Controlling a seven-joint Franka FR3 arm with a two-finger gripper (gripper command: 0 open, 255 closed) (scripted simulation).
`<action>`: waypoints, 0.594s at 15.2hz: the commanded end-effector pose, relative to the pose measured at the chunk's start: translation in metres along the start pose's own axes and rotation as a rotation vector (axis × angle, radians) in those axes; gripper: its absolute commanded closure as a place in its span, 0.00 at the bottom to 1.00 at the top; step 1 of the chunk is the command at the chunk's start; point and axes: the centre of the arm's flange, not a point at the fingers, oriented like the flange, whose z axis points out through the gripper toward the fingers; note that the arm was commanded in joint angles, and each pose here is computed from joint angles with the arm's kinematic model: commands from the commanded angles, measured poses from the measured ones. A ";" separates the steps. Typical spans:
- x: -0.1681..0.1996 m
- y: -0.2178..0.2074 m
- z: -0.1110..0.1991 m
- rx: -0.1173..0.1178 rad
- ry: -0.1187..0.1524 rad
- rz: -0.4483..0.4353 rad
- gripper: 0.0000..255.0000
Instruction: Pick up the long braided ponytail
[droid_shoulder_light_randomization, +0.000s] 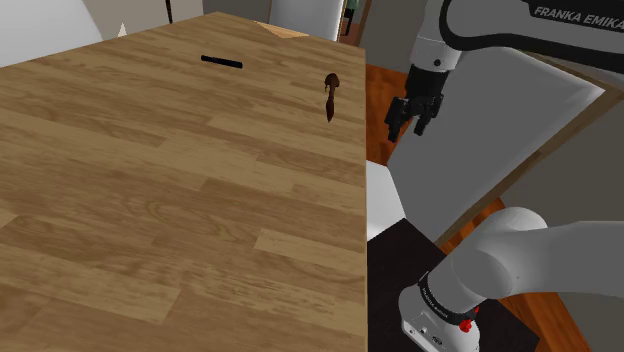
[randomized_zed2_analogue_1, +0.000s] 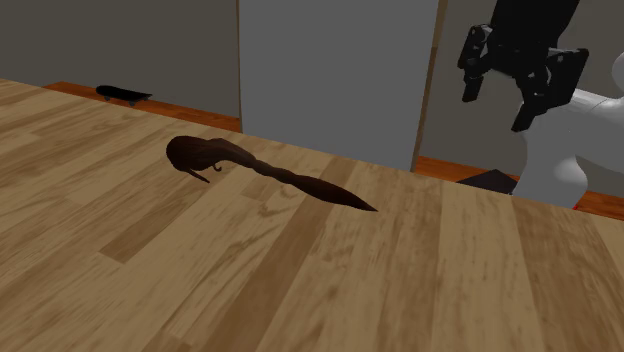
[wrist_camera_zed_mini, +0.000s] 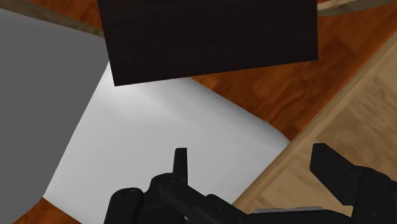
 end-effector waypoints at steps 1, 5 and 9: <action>0.000 0.000 0.000 0.000 0.000 0.000 0.00; 0.040 -0.010 0.009 0.007 0.072 0.088 0.00; 0.081 -0.016 0.015 0.014 0.143 0.177 0.00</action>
